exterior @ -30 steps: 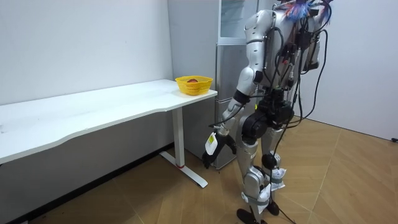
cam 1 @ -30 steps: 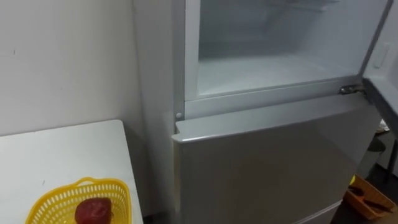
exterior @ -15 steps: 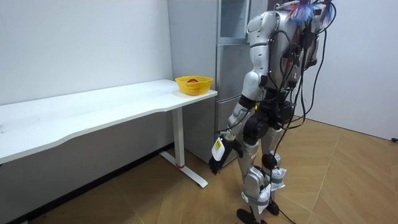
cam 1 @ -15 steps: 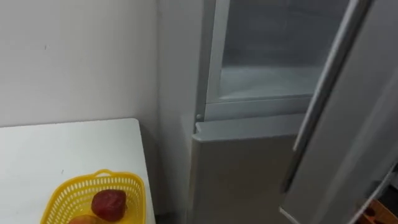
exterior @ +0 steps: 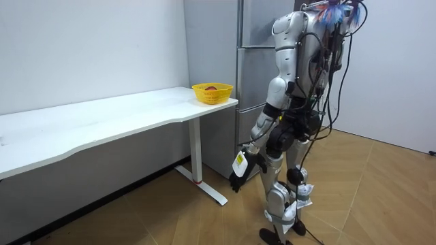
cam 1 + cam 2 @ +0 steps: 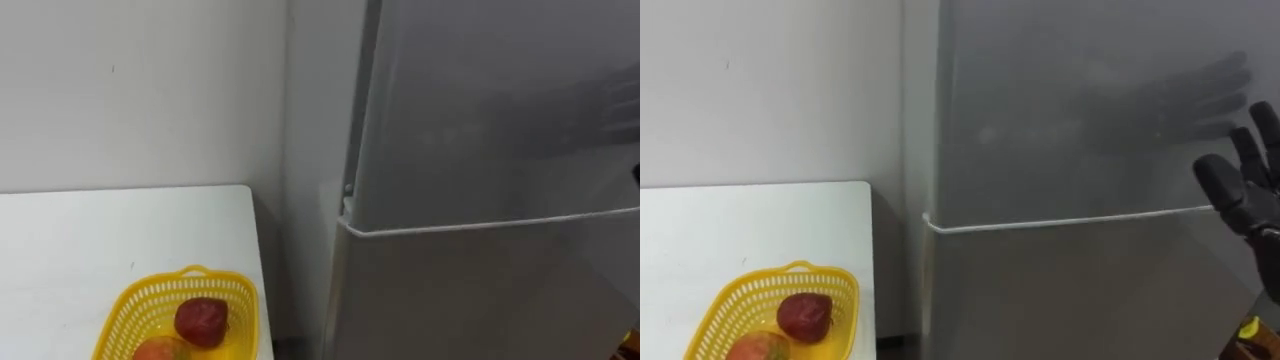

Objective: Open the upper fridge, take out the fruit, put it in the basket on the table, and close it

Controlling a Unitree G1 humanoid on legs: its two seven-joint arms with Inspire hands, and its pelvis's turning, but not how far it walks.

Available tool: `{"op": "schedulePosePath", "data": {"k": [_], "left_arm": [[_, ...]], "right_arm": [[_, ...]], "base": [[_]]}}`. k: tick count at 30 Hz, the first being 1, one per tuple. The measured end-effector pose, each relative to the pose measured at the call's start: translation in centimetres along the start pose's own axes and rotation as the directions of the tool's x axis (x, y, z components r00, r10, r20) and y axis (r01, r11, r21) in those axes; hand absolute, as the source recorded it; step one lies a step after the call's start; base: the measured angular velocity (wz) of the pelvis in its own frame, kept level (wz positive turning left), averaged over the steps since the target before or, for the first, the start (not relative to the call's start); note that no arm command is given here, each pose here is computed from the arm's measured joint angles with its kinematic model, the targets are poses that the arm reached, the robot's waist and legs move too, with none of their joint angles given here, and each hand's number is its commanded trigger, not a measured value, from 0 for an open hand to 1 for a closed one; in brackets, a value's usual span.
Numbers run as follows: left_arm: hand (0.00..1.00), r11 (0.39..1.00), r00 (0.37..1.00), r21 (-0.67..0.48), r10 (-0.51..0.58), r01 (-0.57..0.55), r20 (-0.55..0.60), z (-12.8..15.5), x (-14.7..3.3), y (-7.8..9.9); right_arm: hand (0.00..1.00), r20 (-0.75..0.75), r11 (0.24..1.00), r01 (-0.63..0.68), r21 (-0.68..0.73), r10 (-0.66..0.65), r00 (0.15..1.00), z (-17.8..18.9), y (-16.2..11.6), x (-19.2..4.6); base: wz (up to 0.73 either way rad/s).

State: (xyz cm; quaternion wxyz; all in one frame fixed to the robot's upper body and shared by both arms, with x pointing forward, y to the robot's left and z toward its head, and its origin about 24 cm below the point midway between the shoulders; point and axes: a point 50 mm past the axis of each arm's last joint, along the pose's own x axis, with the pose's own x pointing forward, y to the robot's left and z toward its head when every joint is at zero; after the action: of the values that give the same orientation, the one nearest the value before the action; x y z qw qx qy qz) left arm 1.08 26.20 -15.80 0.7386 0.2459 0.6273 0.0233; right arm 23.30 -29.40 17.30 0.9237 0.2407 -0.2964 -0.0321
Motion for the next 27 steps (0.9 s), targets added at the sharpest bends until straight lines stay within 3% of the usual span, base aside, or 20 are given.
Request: {"op": "schedulePosePath", "data": {"k": [11,27], "left_arm": [[0.00,1.000,1.000,-0.025,-0.003,0.003,-0.031,-1.1,-0.2,0.0],[0.00,1.000,1.000,-0.023,0.007,-0.008,-0.014,-0.9,-0.2,0.2]], "right_arm": [[0.00,0.042,0.998,-0.003,-0.062,0.005,0.999,0.8,1.3,0.8],[0.00,0.046,0.993,0.044,-0.110,-0.039,0.998,0.9,1.1,0.8]], "base": [[0.02],[0.02]]}}
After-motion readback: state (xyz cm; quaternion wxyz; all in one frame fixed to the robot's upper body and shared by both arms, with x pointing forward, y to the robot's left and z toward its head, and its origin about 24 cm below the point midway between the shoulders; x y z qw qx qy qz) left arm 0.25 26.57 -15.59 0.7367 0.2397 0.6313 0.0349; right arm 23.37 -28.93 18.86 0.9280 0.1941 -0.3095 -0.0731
